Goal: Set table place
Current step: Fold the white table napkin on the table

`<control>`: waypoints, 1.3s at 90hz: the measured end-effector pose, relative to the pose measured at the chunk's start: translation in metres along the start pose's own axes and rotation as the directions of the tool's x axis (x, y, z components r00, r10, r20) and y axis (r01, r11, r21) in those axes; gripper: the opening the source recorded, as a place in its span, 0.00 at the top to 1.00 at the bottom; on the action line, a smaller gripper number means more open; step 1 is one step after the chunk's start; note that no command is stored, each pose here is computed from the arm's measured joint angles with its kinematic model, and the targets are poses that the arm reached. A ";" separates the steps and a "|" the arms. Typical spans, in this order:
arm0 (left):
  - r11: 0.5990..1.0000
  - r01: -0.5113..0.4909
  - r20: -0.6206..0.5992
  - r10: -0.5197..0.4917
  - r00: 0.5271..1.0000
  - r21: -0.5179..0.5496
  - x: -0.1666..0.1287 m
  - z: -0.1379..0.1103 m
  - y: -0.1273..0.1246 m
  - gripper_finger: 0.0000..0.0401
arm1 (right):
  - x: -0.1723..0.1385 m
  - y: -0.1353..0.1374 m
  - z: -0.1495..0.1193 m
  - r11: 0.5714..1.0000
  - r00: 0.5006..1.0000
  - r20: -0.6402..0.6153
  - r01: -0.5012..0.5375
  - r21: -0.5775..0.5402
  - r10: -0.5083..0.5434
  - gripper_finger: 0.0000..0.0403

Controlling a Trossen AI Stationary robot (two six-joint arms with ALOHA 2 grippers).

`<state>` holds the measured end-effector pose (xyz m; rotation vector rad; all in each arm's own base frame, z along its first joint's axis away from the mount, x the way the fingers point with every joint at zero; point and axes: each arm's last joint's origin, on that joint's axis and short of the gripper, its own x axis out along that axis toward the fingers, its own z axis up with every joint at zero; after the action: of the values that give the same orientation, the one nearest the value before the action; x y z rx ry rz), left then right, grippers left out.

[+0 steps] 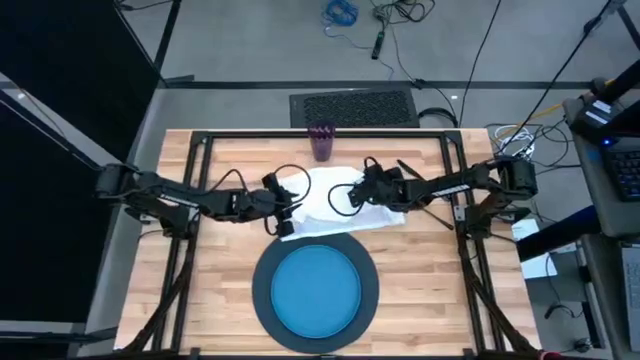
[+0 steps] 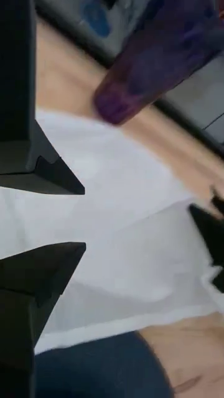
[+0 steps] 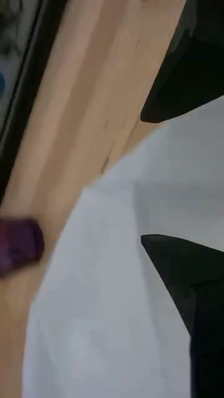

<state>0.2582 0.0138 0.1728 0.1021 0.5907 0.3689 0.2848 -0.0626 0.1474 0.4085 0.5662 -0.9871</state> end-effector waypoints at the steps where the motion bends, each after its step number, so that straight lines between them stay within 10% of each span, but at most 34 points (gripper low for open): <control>1: 1.000 0.001 -0.003 -0.001 1.000 -0.004 0.000 -0.001 0.000 0.70 | 0.000 0.000 0.000 1.000 1.000 0.002 -0.001 0.001 0.001 0.27; 26: 1.000 0.018 0.027 -0.018 0.999 0.000 -0.003 -0.004 -0.008 0.70 | 0.012 -0.011 0.015 0.996 0.999 0.046 0.010 0.090 -0.015 0.27; 36: 1.000 0.030 0.079 -0.030 0.996 0.011 -0.004 0.001 -0.011 0.70 | 0.017 -0.008 0.037 0.986 0.977 0.135 -0.165 -0.006 0.164 0.27; 48: 0.999 0.031 0.094 -0.035 0.995 0.044 -0.005 0.003 -0.011 0.70 | 0.000 0.019 0.050 0.790 0.782 0.187 -0.525 -0.316 0.594 0.27; 58: 0.997 0.028 0.095 -0.034 0.995 0.070 -0.005 0.003 -0.011 0.70 | -0.016 0.037 0.043 0.671 0.680 0.172 -0.591 -0.448 0.713 0.27; 94: 0.990 0.063 0.138 -0.080 0.987 0.123 0.000 0.008 0.001 0.70 | -0.020 0.042 -0.006 0.576 0.792 -0.155 -0.548 -0.607 0.590 0.29; 117: 0.987 0.092 0.123 -0.108 0.986 0.132 0.001 0.006 0.003 0.70 | -0.031 0.048 -0.020 0.334 0.797 -0.215 -0.459 -0.823 0.564 0.30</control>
<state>0.2618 0.0169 0.1779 0.2149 0.4880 0.2250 0.3083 -0.0069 0.1535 -0.3764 0.6908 -0.0029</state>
